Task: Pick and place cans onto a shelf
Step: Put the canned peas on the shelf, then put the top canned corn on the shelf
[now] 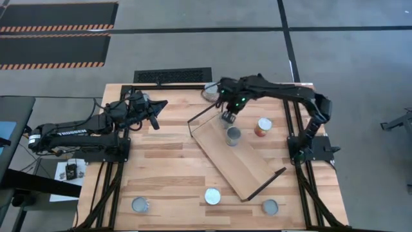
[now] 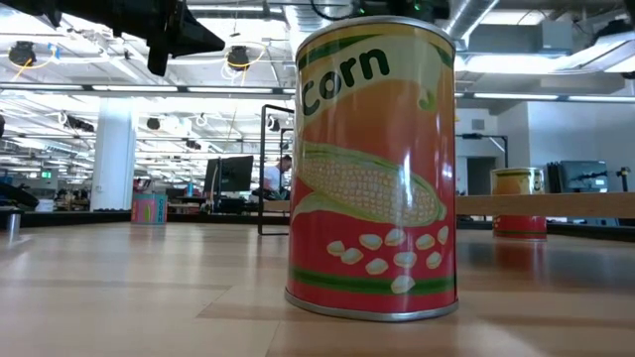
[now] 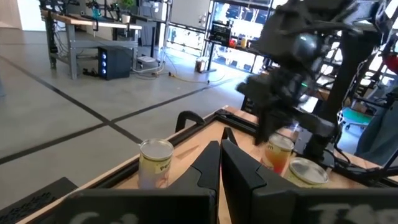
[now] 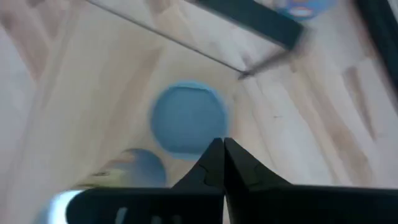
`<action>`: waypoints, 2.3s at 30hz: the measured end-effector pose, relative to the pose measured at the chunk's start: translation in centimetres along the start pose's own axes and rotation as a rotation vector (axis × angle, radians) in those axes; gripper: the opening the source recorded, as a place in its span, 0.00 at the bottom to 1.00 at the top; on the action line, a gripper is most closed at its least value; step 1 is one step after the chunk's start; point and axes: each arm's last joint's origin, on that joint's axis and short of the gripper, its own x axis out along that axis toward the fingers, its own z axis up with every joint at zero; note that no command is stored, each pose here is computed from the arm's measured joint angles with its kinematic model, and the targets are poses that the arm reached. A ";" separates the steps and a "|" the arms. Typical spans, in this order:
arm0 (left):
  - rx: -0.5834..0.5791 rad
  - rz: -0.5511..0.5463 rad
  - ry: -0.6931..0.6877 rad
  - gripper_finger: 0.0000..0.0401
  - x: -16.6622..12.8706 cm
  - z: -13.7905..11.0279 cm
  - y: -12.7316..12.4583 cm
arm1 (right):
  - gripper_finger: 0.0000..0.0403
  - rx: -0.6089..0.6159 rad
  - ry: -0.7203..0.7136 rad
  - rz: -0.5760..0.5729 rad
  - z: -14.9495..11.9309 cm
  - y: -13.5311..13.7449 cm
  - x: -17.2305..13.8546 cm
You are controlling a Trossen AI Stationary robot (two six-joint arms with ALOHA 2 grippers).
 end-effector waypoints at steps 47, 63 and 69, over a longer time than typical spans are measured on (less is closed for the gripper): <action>0.001 0.006 0.006 0.00 0.0 -0.1 0.0 | 0.01 0.167 -0.088 0.176 -3.2 -2.9 4.4; 0.000 -0.008 0.010 0.00 0.0 -0.1 0.0 | 0.01 -0.066 -0.162 0.367 -6.0 2.8 -2.7; -0.016 -0.025 0.016 0.00 0.0 -0.1 -0.1 | 0.01 -0.139 -0.285 0.321 -7.6 3.2 -5.8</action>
